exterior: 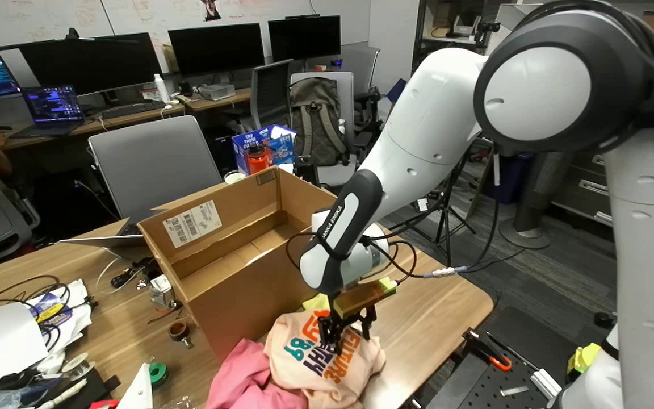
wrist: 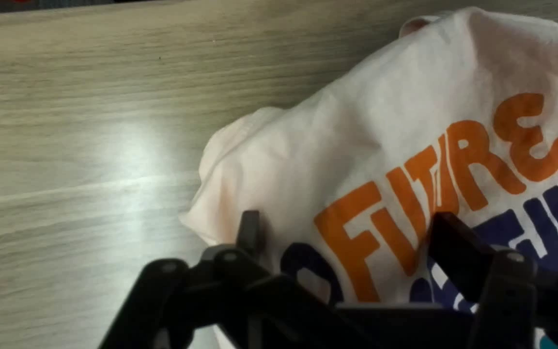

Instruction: Put the three objects into the cardboard box

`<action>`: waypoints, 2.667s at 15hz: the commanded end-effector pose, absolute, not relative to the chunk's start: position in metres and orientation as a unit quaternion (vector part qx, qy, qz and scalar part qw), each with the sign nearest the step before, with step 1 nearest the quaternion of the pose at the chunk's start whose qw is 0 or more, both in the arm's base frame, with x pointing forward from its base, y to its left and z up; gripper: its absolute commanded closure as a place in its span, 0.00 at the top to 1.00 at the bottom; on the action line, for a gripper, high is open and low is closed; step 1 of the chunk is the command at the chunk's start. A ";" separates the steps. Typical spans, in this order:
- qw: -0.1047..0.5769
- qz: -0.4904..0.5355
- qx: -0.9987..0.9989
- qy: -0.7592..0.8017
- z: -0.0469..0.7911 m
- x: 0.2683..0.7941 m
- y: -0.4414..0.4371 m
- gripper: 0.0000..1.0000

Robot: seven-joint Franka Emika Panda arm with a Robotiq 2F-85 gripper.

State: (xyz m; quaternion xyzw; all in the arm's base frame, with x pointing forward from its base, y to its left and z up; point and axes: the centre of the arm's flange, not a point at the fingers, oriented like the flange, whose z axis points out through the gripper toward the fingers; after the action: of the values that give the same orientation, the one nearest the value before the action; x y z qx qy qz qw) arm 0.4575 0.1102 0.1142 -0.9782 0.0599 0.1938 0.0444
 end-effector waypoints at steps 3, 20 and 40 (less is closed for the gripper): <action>0.044 0.174 -0.982 0.062 0.131 0.466 0.107 0.42; 0.021 0.051 -0.993 0.104 0.260 0.485 0.096 0.01; -0.023 -0.181 -0.974 0.135 0.477 0.539 0.097 0.01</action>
State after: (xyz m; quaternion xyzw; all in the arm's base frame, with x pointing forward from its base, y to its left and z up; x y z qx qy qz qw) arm 0.5263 0.0952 0.4342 -0.9820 0.1291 -0.1365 -0.0167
